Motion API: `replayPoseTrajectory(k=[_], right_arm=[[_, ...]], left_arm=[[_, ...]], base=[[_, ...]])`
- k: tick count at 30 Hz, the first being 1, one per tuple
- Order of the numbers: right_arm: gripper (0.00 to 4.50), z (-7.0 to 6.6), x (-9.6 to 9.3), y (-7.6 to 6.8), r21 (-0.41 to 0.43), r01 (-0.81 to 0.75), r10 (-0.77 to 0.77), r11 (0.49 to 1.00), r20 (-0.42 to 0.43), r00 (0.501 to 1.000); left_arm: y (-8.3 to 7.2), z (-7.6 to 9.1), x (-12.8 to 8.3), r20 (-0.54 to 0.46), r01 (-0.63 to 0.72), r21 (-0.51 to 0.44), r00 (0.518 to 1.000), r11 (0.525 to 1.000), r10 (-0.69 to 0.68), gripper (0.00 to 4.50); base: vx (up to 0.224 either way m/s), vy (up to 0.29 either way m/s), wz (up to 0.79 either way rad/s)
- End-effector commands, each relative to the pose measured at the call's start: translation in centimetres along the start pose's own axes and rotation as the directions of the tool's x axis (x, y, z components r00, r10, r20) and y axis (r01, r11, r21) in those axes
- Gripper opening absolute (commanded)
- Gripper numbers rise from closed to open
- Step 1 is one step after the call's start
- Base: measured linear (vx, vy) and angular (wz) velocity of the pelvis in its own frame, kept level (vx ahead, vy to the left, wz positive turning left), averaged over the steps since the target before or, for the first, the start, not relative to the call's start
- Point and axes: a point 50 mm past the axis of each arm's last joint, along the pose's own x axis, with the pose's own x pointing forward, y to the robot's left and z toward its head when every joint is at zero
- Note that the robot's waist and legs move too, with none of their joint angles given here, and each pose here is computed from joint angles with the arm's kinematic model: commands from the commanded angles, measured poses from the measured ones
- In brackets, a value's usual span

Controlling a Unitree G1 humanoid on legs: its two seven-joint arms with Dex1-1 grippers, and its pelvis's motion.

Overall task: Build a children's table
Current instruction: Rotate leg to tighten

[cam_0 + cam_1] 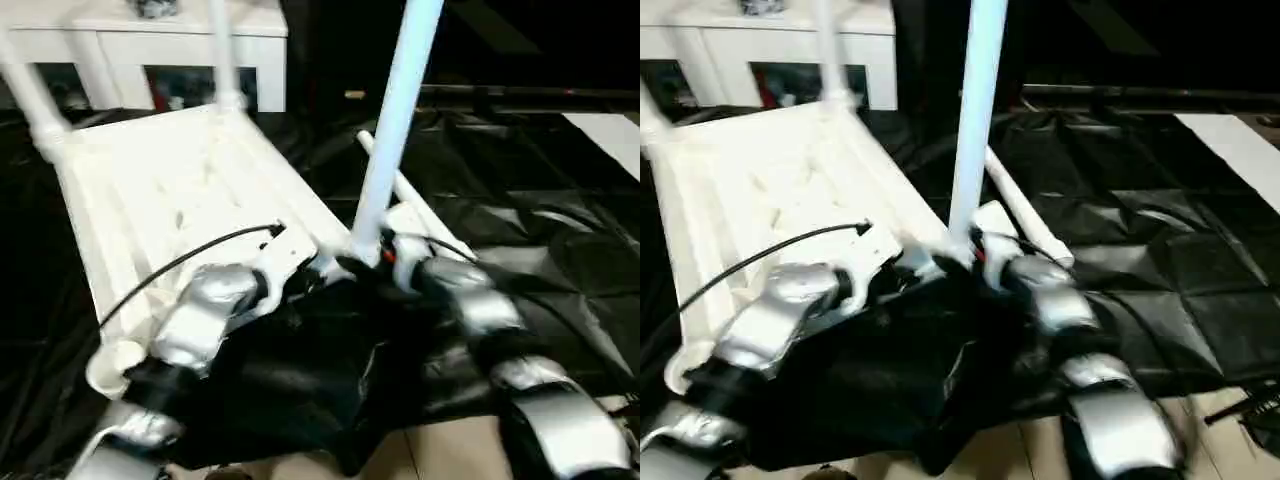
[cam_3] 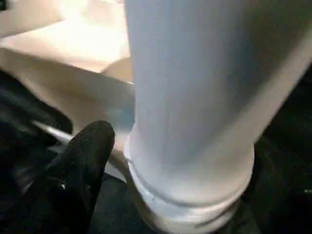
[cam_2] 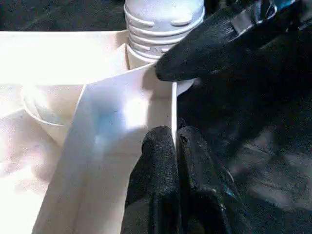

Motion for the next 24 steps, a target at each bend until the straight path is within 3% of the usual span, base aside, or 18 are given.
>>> replayPoseTrajectory(k=[1, 10, 16, 24], right_arm=[[3.98, 0.7, 0.3, 1.8, -0.046, -0.213, 0.214, 0.976, 0.008, 0.977], [3.98, 0.5, -1.9, 2.1, -0.066, -0.383, 0.379, 0.922, -0.068, 0.923], [3.30, 0.6, -1.9, 2.5, -0.043, -0.412, 0.410, 0.910, -0.060, 0.910], [2.84, 0.5, -1.9, 3.0, -0.028, -0.435, 0.433, 0.900, -0.054, 0.900]], left_arm=[[-1.6, 2.7, 0.4, 0.147, 0.148, 0.097, 0.976, 0.984, -0.161, 0.00], [-0.8, 1.1, -1.3, 0.059, 0.256, 0.124, 0.962, 0.959, -0.265, 0.00], [-0.7, 0.7, -1.8, 0.046, 0.289, 0.134, 0.954, 0.948, -0.298, 0.00], [-0.8, 0.7, -1.9, 0.053, 0.300, 0.132, 0.950, 0.945, -0.309, 0.00]], base=[[0.000, 0.000, 0.00], [0.000, 0.000, 0.00], [0.000, 0.000, 0.00], [0.000, 0.000, 0.00]])
